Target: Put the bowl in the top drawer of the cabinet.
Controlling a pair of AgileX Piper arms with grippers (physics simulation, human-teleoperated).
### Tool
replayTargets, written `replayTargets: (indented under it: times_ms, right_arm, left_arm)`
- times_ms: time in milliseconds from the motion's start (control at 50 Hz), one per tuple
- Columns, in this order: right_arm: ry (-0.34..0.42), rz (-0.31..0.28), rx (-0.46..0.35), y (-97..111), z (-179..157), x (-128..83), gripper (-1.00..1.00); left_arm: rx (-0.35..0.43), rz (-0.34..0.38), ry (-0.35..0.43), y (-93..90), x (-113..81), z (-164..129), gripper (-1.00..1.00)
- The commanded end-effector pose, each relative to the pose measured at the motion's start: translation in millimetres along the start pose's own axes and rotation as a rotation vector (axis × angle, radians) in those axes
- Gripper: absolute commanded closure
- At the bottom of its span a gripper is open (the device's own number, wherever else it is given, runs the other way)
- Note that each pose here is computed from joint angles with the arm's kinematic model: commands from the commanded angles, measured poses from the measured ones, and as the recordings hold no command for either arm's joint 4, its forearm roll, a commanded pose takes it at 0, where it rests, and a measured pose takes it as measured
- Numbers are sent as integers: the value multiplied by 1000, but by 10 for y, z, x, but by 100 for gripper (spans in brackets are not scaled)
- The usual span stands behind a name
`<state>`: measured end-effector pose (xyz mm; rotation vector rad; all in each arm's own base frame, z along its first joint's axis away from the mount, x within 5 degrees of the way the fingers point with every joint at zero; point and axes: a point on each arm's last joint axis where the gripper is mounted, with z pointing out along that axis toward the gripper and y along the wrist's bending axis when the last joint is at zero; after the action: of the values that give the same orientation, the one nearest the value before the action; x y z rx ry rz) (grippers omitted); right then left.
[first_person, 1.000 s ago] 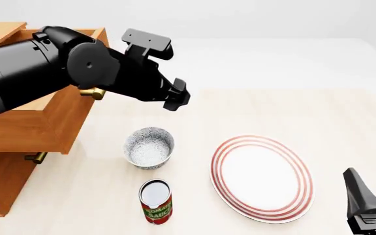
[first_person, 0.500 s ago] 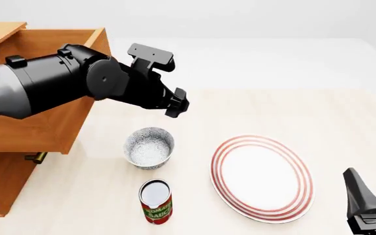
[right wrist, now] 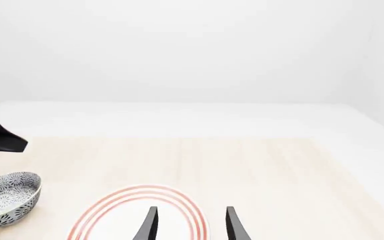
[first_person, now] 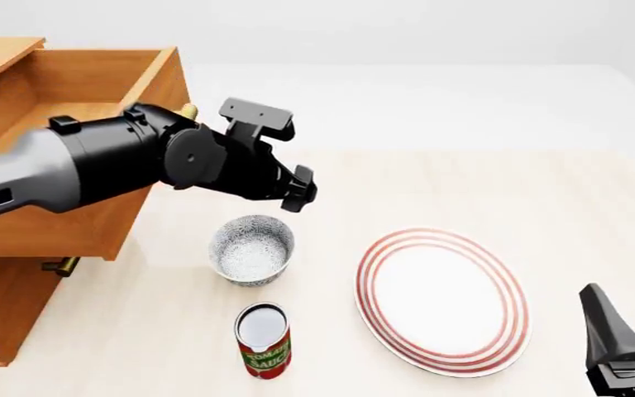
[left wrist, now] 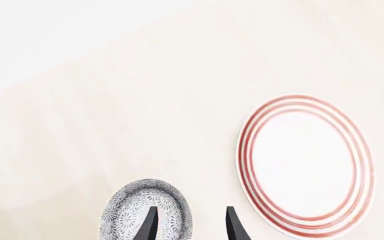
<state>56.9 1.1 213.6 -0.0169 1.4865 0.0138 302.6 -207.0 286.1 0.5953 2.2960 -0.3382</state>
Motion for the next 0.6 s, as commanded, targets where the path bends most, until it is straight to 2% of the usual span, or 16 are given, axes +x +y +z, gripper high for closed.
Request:
replayTargets:
  times_ms: [20,400,480,520,600]
  right_arm:
    - [0,0,0,0,0,0,-100]
    - [0,0,0,0,0,0,-100]
    - [0,0,0,0,0,0,-100]
    - [0,0,0,0,0,0,-100]
    - [0,0,0,0,0,0,-100]
  left_arm:
    - [-24,-22,21,123,67,98,-100]
    - [-20,-31,48,98,170,256,-100]
    - [-19,-50,54,91,226,296,-100]
    - [-16,-36,62,76,264,317,-100]
    - [-24,-54,57,117,269,324,-100]
